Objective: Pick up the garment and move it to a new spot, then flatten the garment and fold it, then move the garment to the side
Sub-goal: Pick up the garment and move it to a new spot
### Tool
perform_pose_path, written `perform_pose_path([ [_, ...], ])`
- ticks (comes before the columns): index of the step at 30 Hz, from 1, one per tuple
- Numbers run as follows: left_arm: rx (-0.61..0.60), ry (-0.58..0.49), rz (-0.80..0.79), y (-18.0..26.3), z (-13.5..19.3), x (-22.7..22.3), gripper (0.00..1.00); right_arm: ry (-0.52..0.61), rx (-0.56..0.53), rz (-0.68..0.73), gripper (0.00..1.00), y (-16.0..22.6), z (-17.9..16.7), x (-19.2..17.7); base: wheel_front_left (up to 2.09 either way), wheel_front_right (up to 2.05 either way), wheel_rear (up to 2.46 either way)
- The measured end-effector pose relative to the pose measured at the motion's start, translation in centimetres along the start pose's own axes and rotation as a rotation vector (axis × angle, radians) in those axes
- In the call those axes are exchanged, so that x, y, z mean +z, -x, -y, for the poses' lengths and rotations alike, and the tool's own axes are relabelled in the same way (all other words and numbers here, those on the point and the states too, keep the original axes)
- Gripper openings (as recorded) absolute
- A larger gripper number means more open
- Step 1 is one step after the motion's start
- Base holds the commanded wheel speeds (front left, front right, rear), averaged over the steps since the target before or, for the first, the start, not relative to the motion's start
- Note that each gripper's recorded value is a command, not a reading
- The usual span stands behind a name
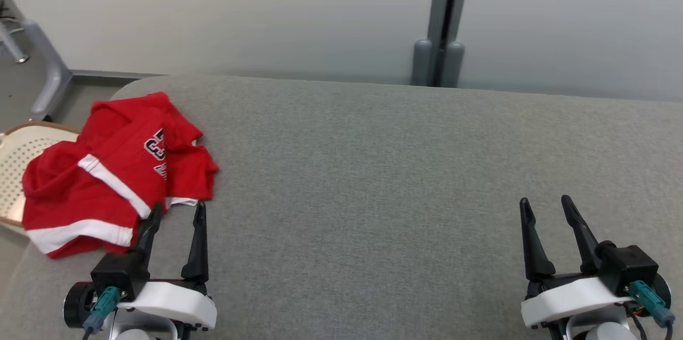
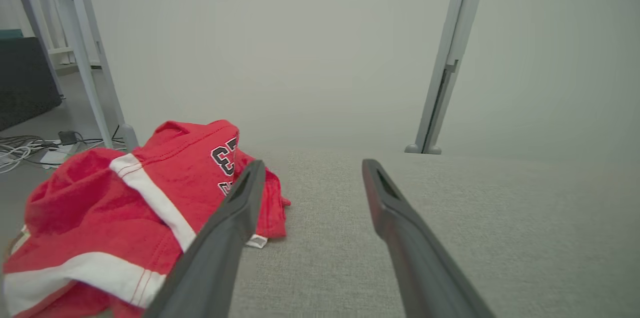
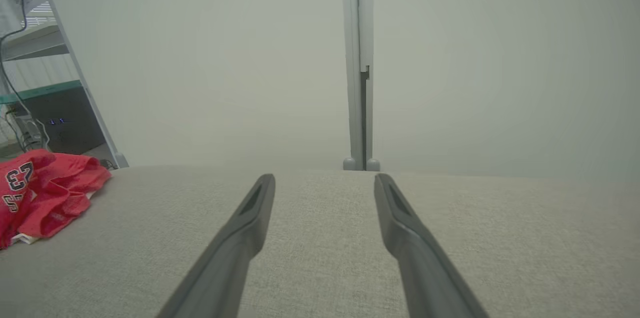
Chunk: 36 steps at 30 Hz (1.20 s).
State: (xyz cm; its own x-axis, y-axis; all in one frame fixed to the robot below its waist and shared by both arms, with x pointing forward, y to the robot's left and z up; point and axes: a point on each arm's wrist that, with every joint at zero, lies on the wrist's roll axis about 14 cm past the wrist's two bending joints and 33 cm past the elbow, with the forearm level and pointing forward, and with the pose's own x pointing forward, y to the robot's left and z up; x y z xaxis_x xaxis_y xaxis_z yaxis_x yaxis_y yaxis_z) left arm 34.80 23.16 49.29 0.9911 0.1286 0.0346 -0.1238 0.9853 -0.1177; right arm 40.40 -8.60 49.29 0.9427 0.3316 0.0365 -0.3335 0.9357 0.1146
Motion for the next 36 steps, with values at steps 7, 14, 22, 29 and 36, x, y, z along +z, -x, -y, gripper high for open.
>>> perform_pose_path([
  [7, 0.152, 0.009, 0.025, 2.8, -4.9, 0.9, 1.0, -0.001, 0.164, -0.009, 1.0, -2.5, -5.6, -0.3, 0.0, 0.0, 0.0],
  [14, 0.287, 0.013, 0.041, 6.0, -8.9, 1.5, 1.0, 0.017, 0.308, -0.035, 1.0, -3.7, -10.6, -1.0, 0.0, 0.0, 0.0],
  [22, 0.354, 0.024, 0.044, 7.9, -10.6, 1.5, 1.0, 0.021, 0.387, -0.049, 1.0, -4.3, -13.3, -1.4, 0.0, 0.0, 0.0],
  [29, 0.364, 0.028, 0.042, 8.0, -10.7, 1.5, 1.0, 0.026, 0.397, -0.054, 1.0, -4.3, -13.7, -1.4, 0.0, 0.0, 0.0],
  [36, 0.346, 0.025, 0.034, 7.5, -10.2, 1.3, 1.0, 0.022, 0.393, -0.063, 1.0, -4.4, -13.5, -1.7, 0.0, 0.0, 0.0],
])
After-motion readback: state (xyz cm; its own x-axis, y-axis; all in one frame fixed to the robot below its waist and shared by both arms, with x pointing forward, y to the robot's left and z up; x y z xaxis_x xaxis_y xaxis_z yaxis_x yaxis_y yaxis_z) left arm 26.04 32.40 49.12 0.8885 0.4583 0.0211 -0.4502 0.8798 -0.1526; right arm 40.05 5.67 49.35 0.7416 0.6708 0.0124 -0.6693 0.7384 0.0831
